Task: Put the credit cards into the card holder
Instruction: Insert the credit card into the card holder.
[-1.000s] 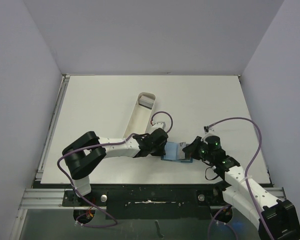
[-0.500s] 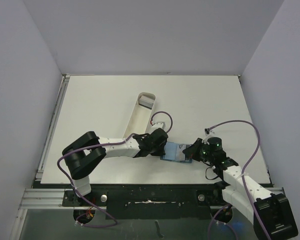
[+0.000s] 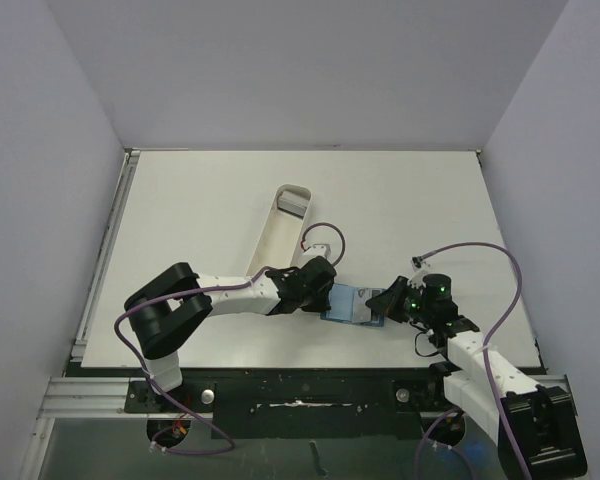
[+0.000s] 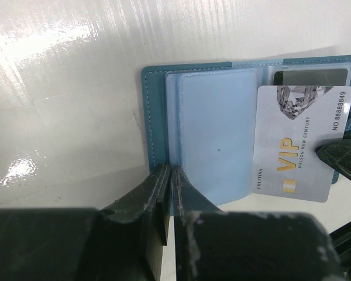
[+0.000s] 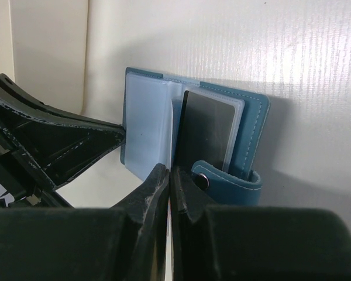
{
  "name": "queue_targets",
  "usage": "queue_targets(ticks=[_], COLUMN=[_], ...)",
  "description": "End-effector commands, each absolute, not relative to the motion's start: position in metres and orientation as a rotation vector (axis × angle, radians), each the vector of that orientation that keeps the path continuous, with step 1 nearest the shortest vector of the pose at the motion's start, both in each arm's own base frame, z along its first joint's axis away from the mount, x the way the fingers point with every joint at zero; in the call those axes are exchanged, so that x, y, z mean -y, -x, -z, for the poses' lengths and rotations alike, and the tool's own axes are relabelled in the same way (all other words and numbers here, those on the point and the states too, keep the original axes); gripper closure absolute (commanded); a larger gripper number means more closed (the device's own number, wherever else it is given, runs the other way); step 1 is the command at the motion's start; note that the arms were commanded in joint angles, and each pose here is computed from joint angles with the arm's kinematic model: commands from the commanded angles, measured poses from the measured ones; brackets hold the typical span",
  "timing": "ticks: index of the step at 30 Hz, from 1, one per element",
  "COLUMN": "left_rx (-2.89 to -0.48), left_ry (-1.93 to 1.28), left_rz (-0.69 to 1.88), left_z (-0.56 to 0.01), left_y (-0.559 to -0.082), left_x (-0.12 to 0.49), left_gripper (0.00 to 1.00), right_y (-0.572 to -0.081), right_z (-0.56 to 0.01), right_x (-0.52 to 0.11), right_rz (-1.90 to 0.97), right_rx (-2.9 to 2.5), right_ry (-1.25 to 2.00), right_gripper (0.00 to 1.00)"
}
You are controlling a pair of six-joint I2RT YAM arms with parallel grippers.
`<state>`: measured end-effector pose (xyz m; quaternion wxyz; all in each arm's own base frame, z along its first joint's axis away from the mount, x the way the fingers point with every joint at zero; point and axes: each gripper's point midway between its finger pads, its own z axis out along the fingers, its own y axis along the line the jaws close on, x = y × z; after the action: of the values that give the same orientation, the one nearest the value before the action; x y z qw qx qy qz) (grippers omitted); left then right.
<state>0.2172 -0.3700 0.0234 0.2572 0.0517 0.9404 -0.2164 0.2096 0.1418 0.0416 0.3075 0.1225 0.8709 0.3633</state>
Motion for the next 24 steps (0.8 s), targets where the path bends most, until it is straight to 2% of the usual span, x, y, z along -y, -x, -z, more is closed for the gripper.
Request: queue_targets(ticks=[1, 24], left_rx=[-2.516, -2.521], left_ry=[-0.147, -0.166], left_rz=[0.62, 0.617], left_z=[-0.0351, -0.0337], left_y=[-0.2201, -0.2194], left_x=[0.3788, 0.3826], left_gripper=[0.95, 0.95], right_y=[-0.2131, -0.2183], right_z=[-0.058, -0.0556], right_x=[-0.1482, -0.1537], right_rz=[-1.04, -1.122], right_rx=[-2.242, -2.245], right_ry=[-0.251, -0.175], right_gripper=[1.0, 1.0])
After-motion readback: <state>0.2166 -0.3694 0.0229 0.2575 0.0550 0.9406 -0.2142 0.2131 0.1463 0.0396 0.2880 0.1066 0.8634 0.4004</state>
